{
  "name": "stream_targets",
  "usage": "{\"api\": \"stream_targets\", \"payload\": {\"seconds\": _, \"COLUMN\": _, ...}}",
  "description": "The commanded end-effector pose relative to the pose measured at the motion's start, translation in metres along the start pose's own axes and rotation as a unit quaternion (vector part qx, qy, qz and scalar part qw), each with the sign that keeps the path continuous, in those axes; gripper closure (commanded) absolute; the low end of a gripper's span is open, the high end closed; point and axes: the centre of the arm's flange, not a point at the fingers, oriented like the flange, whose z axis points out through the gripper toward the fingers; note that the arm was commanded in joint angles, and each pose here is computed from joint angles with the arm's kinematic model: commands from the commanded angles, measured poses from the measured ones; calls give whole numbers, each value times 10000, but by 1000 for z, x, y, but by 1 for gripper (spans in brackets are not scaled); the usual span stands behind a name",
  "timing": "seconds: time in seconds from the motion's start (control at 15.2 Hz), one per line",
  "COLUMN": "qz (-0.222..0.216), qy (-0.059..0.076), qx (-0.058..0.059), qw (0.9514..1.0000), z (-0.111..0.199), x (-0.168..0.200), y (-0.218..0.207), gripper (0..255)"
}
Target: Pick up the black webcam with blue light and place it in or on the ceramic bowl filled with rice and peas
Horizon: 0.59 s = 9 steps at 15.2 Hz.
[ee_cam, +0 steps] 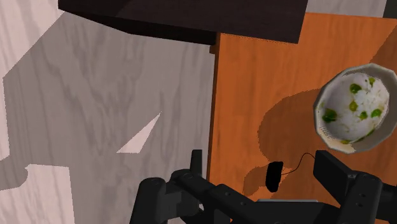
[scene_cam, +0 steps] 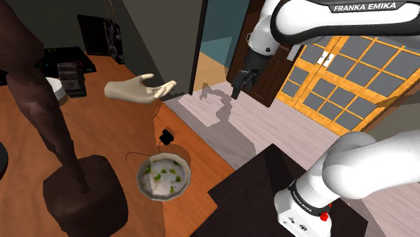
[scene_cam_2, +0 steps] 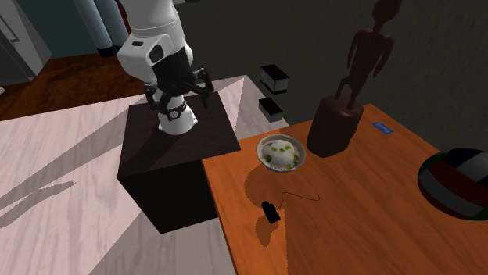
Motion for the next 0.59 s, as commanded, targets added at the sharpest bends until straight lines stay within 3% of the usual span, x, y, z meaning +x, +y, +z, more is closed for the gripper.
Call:
{"api": "stream_targets", "payload": {"seconds": 0.0, "qz": -28, "qy": -11, "qx": -26, "qw": 10000, "z": 20, "x": 15, "y": -10, "gripper": 0}}
{"api": "stream_targets", "payload": {"seconds": 0.53, "qz": -141, "qy": -86, "qx": -134, "qw": 9998, "z": 101, "x": 72, "y": -53, "gripper": 0}}
